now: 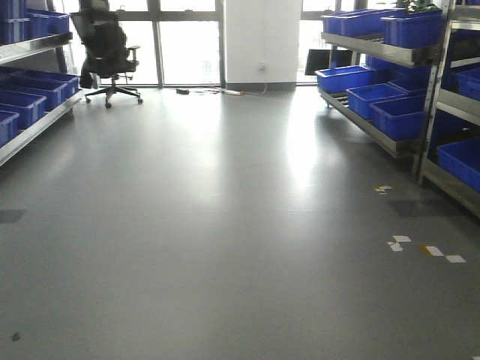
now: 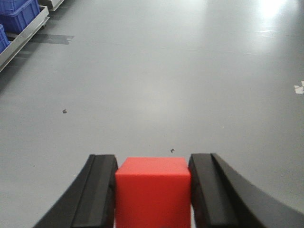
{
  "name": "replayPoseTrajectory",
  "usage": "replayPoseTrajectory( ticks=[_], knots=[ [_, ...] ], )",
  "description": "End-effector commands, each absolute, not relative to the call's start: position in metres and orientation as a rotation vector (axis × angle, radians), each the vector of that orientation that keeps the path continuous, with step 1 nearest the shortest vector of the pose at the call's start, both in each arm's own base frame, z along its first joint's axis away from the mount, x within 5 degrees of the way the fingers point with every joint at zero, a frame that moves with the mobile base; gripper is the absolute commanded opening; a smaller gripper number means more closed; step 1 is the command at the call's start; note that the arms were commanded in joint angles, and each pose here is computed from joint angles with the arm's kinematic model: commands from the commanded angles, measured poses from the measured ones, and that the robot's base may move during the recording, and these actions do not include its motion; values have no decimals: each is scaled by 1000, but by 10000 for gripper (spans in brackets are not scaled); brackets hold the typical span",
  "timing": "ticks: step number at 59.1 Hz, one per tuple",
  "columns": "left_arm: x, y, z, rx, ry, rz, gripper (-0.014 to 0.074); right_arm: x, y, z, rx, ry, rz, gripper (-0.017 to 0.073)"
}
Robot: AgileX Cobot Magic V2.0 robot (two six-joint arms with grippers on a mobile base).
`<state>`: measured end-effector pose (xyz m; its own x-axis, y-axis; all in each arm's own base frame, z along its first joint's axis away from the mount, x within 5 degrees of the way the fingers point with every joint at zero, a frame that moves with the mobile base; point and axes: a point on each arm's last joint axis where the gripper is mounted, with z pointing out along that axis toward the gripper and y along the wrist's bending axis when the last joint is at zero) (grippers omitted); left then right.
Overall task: Pick red cube and place on left shelf
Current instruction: 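Drive across the room toward the rack of blue crates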
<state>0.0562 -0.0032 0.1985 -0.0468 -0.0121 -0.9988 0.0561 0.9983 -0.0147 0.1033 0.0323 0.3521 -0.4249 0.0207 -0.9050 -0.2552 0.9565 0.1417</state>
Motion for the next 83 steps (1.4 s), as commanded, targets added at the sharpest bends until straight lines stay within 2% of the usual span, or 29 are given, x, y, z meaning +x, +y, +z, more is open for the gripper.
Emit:
replayPoseTrajectory(
  ticks=[1, 83],
  knots=[
    [56, -4, 200, 35, 1536, -66, 101, 105, 32, 366, -160, 1889, 314, 54],
    [56, -4, 200, 35, 1536, -66, 101, 105, 32, 366, -160, 1889, 314, 54]
  ],
)
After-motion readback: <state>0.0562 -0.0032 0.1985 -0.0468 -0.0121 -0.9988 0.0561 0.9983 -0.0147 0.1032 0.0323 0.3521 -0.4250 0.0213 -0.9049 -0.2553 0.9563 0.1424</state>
